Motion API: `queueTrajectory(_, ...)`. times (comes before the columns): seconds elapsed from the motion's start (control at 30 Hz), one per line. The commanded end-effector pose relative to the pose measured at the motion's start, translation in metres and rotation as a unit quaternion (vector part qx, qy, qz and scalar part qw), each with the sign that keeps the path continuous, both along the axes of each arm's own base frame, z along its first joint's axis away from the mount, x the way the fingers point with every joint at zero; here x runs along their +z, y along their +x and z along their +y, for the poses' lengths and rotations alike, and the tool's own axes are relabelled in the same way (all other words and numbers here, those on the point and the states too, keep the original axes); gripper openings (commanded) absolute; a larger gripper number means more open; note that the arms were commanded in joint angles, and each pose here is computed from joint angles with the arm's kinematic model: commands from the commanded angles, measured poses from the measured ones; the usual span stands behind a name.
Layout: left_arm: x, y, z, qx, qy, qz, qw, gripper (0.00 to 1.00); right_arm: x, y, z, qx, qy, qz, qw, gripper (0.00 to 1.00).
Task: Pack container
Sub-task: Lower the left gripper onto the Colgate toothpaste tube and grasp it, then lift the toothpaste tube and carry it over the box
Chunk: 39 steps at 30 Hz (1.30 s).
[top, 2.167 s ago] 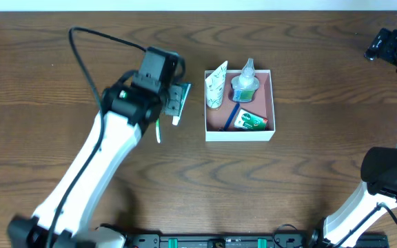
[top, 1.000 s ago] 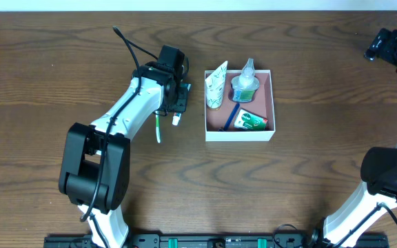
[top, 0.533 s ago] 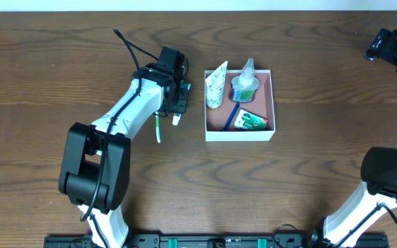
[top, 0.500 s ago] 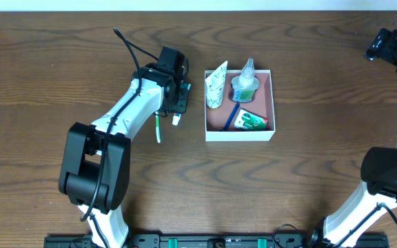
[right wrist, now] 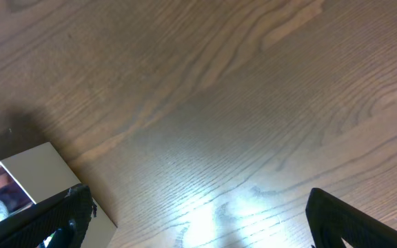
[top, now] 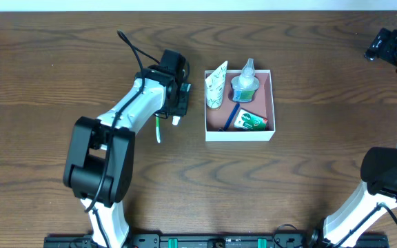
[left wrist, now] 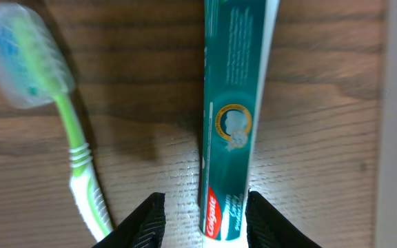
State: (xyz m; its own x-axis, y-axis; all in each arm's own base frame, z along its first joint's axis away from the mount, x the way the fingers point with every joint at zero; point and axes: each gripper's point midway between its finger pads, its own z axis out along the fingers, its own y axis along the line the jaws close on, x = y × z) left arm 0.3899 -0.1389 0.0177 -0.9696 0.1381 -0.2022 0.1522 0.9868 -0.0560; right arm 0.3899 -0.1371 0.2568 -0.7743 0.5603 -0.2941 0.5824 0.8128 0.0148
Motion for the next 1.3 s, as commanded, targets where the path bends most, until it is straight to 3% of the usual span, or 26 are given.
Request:
queueTrajectory(0.0, -0.013, -0.005, 0.002, -0.008, 0.006, 0.016, 1.000, 0.39, 0.012, -0.003, 0.000, -0.008, -0.003, -0.016, 1.000, 0.99)
queueTrajectory(1.27, -0.027, -0.010, -0.008, -0.029, 0.003, 0.024, 0.999, 0.38, 0.012, -0.003, 0.000, -0.008, -0.003, -0.016, 1.000, 0.99)
